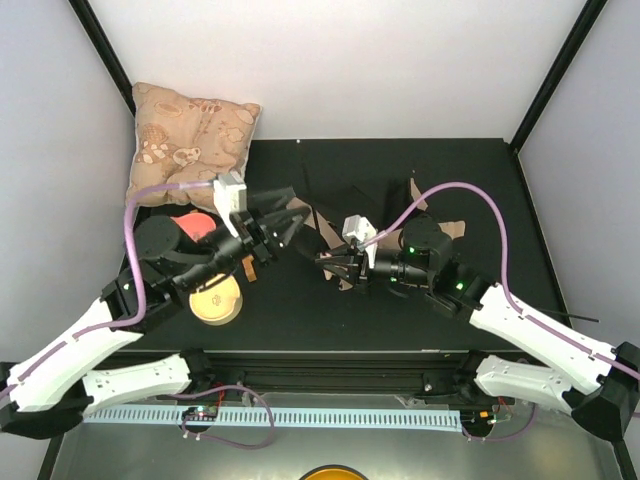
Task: Set up the pet tent
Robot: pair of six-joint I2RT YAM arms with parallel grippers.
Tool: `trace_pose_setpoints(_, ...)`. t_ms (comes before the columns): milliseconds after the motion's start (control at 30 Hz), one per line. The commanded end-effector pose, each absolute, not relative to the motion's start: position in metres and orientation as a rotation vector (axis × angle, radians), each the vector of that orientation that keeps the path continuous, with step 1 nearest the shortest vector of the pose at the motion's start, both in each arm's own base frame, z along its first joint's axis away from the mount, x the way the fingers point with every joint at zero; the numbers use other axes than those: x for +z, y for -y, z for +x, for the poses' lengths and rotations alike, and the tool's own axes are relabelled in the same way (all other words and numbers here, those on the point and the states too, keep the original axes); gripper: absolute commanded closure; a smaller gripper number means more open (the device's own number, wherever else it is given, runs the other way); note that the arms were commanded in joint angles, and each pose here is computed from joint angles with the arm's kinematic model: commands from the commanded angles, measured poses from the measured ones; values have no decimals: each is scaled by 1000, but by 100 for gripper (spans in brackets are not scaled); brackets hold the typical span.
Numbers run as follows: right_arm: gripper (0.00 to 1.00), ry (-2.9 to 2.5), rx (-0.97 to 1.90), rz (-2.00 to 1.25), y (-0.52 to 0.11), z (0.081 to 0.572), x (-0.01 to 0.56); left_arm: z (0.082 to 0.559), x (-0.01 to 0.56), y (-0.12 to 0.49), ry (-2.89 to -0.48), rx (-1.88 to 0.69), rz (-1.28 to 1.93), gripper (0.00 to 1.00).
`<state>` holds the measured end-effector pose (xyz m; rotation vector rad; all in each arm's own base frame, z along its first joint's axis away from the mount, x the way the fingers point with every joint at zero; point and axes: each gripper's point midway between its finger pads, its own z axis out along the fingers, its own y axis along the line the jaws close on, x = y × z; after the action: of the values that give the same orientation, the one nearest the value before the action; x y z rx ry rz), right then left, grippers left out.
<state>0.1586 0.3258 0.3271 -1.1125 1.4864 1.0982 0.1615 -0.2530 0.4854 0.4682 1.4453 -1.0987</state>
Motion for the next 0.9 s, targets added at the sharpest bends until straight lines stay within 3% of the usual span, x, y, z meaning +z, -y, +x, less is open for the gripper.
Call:
trace_pose_setpoints(0,99,-1505,1103,-1091,-329,159,323,169,505,251,-1456,-1172,494,45)
trace_pose_setpoints(333,99,-1502,1122,-1123,-332,154,323,160,528,263,-1325,-1395,746,52)
trace_pose_setpoints(500,99,-1505,1130,-1134,-332,151,323,158,535,264,-1270,-1427,773,69)
trace_pose_setpoints(733,99,-1499,1145,-1164,-333,146,320,153,543,260,-1228,-1446,795,65)
trace_pose_setpoints(867,99,-1499,1144,-1166,-332,146,321,155,543,261,-1237,-1461,800,83)
